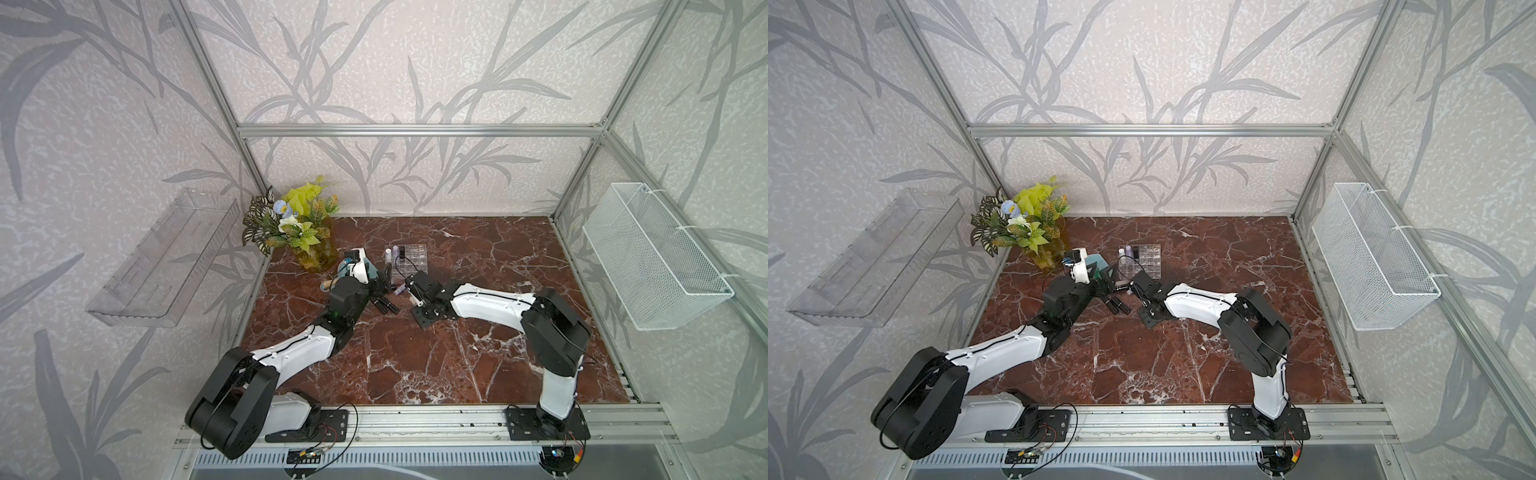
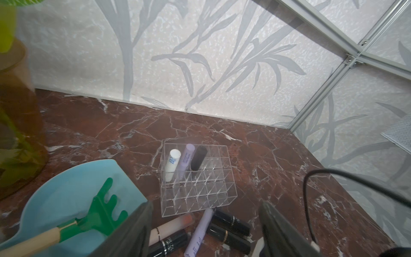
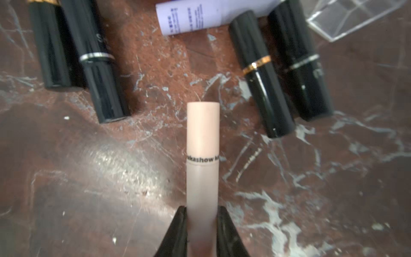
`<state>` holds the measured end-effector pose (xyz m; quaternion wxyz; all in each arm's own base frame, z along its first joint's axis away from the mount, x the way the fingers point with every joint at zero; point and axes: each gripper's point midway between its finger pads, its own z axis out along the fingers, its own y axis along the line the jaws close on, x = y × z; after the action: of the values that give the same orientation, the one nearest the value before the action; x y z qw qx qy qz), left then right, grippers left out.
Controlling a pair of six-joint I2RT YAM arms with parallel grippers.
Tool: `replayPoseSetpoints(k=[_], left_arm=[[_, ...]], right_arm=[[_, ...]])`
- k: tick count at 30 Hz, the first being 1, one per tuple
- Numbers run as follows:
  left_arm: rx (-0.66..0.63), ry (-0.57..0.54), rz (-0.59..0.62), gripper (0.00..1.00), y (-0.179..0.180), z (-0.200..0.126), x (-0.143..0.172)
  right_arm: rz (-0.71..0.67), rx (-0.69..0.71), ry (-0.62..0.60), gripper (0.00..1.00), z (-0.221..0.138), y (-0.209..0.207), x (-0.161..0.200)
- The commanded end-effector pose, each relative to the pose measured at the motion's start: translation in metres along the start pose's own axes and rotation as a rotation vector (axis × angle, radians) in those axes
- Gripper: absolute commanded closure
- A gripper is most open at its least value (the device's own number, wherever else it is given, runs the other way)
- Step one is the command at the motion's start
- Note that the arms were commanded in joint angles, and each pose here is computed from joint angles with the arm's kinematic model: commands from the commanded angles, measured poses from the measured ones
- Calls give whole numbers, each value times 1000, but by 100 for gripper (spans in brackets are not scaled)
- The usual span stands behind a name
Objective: Arrange the lipsticks in the organizer
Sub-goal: Pick up the lipstick at the center of the board.
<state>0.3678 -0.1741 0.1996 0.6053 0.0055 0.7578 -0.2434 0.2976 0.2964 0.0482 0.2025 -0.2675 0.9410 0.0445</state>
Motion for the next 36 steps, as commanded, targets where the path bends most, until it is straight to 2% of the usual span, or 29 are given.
replayPoseSetpoints(k=[1,6,13,20,28,36], left_arm=[[153,-22,25,20,-29,6,-18],[329,41,-14,20,-49,11,-14],[629,174,-168,19,-80,16,-7],[846,273,-189,19,-118,3,-11],[914,406,-135,23,-137,-2,13],[943,463,-142,31,-142,2,28]], right_arm=[[52,15,-111,79,-30,-15,-15],[98,-62,-197,79,-64,-22,-19],[137,-213,-320,79,-105,-27,-19],[164,-389,-448,79,-144,-19,-24],[156,-483,-467,79,-153,-6,-32],[146,-513,-475,79,-157,-1,-34]])
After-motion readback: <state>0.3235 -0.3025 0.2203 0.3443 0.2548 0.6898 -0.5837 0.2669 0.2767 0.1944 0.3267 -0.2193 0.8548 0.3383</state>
